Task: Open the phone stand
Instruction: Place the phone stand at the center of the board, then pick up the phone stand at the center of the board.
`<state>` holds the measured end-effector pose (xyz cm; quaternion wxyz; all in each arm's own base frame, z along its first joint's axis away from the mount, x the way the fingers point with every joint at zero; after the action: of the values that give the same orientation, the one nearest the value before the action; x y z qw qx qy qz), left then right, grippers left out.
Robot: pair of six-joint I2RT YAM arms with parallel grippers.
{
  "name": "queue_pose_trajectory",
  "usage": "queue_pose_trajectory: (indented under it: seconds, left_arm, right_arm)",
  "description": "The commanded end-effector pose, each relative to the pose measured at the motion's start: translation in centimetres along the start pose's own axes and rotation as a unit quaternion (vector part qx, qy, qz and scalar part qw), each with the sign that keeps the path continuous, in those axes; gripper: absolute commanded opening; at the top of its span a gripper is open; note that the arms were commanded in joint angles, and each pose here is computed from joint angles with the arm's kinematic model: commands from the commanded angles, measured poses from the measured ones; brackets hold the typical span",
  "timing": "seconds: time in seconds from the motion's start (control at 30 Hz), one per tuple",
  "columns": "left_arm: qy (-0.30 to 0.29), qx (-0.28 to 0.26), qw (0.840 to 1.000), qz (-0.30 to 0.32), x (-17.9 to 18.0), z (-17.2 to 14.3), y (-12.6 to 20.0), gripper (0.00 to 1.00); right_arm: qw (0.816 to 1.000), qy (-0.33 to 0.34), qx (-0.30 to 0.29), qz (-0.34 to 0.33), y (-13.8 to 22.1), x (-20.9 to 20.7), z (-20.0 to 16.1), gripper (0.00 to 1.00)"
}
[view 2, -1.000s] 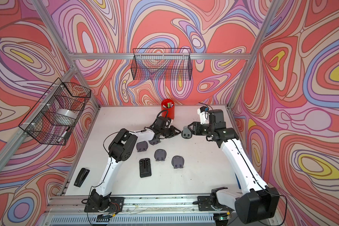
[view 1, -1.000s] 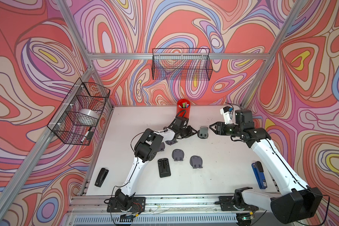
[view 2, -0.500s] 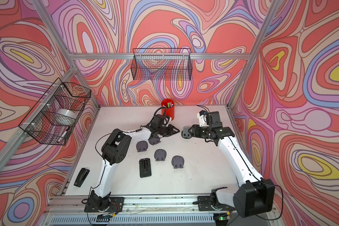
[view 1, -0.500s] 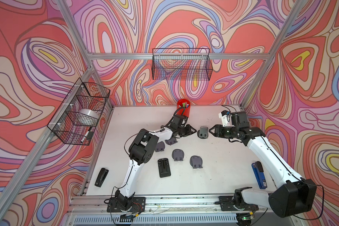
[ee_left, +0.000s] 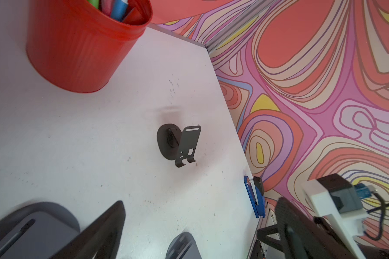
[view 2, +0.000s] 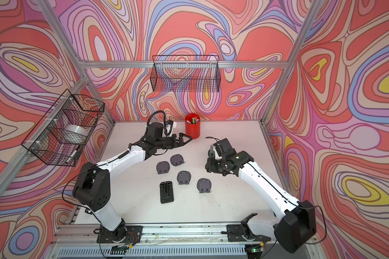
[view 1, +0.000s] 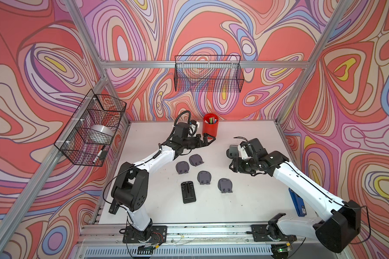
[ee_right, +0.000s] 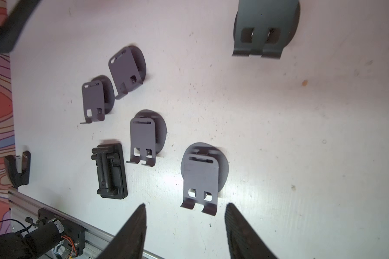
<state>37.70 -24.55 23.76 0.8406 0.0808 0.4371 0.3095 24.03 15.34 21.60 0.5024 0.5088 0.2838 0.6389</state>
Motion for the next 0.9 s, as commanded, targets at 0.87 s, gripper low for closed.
queue_pose_trajectory:
  seconds: [0.87]
  left_arm:
    - [-0.014, -0.088, 0.990, 0.107, 2.7, -2.0, 12.7, 1.00]
  right_arm:
    - [0.978, -0.048, 0.113, -0.168, -11.0, 0.2, -4.8, 0.72]
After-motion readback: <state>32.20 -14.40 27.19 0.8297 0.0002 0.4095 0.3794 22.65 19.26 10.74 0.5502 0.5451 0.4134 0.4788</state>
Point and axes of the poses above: each gripper's point midway between its finger pads, its own y axis back along the fingers, its own x axis along the line the jaws close on, z = x × y, the point moved 6 cm from there along y, back along the fingers, and after that the axes turned 5 degrees about -y, right-handed, at the moved point
